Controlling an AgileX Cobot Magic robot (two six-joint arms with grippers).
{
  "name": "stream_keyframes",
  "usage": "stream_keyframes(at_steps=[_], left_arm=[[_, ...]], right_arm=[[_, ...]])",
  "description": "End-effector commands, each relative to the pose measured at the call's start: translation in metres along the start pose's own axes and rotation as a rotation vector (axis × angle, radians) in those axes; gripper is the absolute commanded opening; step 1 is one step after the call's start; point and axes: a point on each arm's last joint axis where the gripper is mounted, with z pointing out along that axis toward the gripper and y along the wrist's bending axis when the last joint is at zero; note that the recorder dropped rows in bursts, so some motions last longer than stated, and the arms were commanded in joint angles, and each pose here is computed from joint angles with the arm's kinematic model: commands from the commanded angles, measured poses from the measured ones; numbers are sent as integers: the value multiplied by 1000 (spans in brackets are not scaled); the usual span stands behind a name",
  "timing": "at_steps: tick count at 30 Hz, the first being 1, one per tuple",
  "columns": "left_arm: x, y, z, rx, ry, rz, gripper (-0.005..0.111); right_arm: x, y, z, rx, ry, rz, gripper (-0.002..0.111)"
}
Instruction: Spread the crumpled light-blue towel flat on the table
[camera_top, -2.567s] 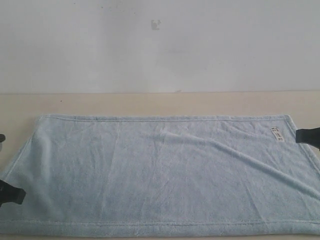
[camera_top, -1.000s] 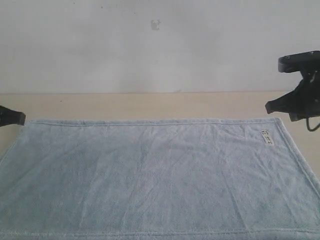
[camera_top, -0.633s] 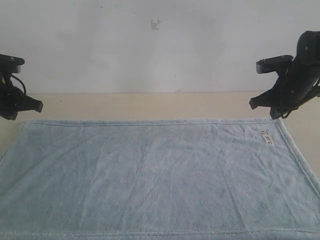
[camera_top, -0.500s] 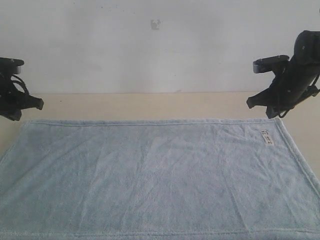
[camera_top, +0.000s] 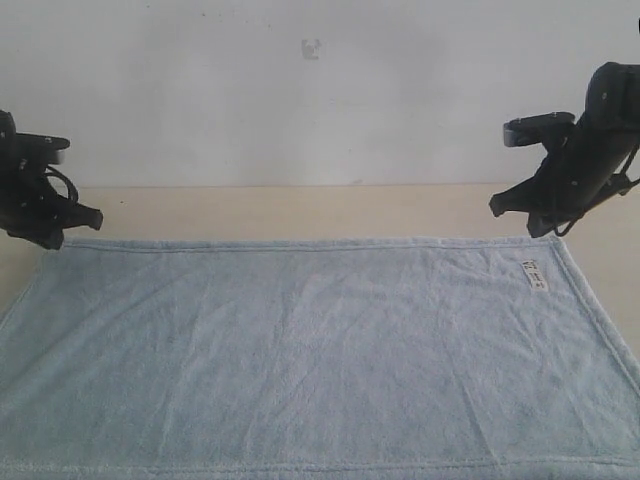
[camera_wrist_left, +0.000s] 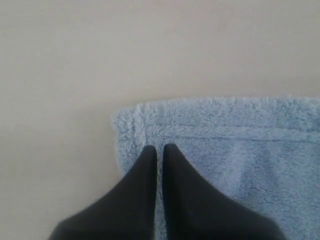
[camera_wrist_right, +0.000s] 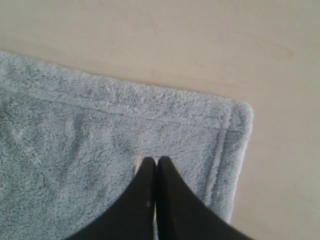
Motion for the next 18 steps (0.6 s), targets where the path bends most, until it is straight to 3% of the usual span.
stream_keyframes(at_steps=[1,11,14,18], left_arm=[[-1,1,1,-5,-2,10,4],[11,6,33,-94,36,98,4],[-4,9,17,-126,-73,117,4],[-26,14,-30,-123,-215,41,4]], right_arm=[[-2,0,-3,-10,-15,4,0],[-1,3,-5,-45,3,11,0],[-3,3,-5,-46,-15,12,0],[-7,4,-13,-53,-60,-2,0]])
